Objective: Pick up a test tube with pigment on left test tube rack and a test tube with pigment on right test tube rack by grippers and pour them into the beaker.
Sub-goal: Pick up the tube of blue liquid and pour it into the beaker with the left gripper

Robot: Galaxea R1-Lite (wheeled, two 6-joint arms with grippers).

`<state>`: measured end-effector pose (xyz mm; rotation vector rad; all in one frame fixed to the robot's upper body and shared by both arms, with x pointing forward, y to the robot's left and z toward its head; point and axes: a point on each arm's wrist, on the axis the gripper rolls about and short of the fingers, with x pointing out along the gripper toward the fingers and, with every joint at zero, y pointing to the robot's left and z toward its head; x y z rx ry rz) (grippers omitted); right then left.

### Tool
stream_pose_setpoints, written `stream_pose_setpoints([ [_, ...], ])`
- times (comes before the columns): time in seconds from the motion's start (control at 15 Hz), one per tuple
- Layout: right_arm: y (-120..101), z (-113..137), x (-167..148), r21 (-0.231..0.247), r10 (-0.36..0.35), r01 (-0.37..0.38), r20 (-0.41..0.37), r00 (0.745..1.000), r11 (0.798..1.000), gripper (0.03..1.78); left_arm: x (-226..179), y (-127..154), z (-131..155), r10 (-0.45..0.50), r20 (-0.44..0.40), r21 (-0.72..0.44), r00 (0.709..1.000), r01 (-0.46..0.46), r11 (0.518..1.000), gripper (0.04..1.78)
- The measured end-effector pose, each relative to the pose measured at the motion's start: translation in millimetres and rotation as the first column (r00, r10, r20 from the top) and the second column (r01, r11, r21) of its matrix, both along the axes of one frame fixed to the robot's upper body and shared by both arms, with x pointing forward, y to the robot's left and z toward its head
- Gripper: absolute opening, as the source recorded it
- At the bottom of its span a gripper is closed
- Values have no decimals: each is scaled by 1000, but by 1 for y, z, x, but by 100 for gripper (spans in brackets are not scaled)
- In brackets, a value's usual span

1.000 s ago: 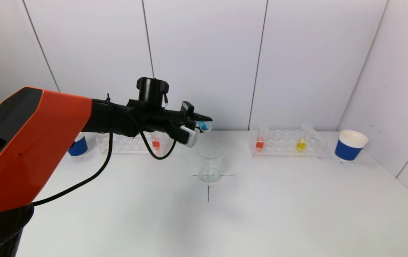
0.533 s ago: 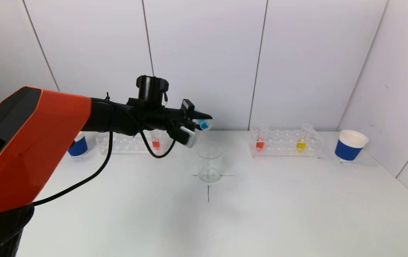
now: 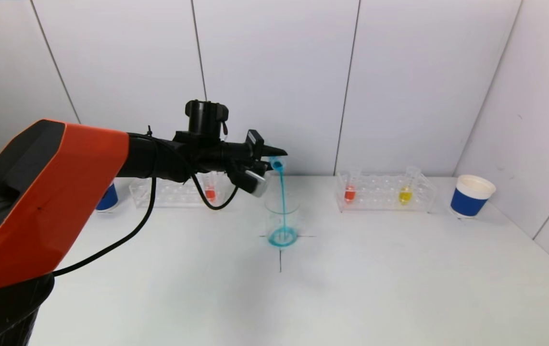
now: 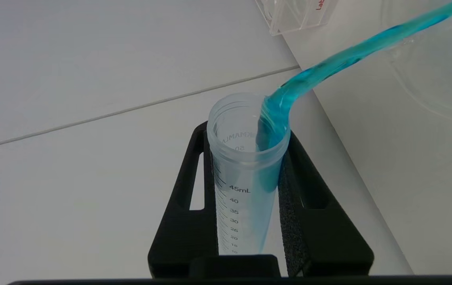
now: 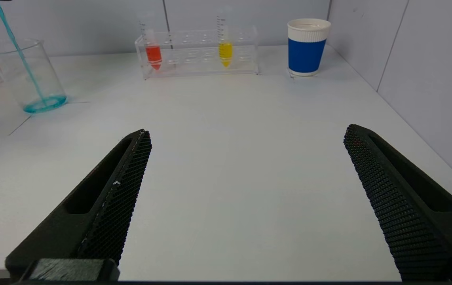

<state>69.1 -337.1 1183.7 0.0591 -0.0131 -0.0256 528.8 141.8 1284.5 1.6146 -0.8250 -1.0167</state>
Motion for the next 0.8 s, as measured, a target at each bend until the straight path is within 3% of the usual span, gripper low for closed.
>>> stream_pose_setpoints([
  [0.8, 0, 0, 0, 0, 0, 0, 0, 1000, 1000, 177, 0, 0, 3, -22, 93, 37, 995, 19, 999, 45],
])
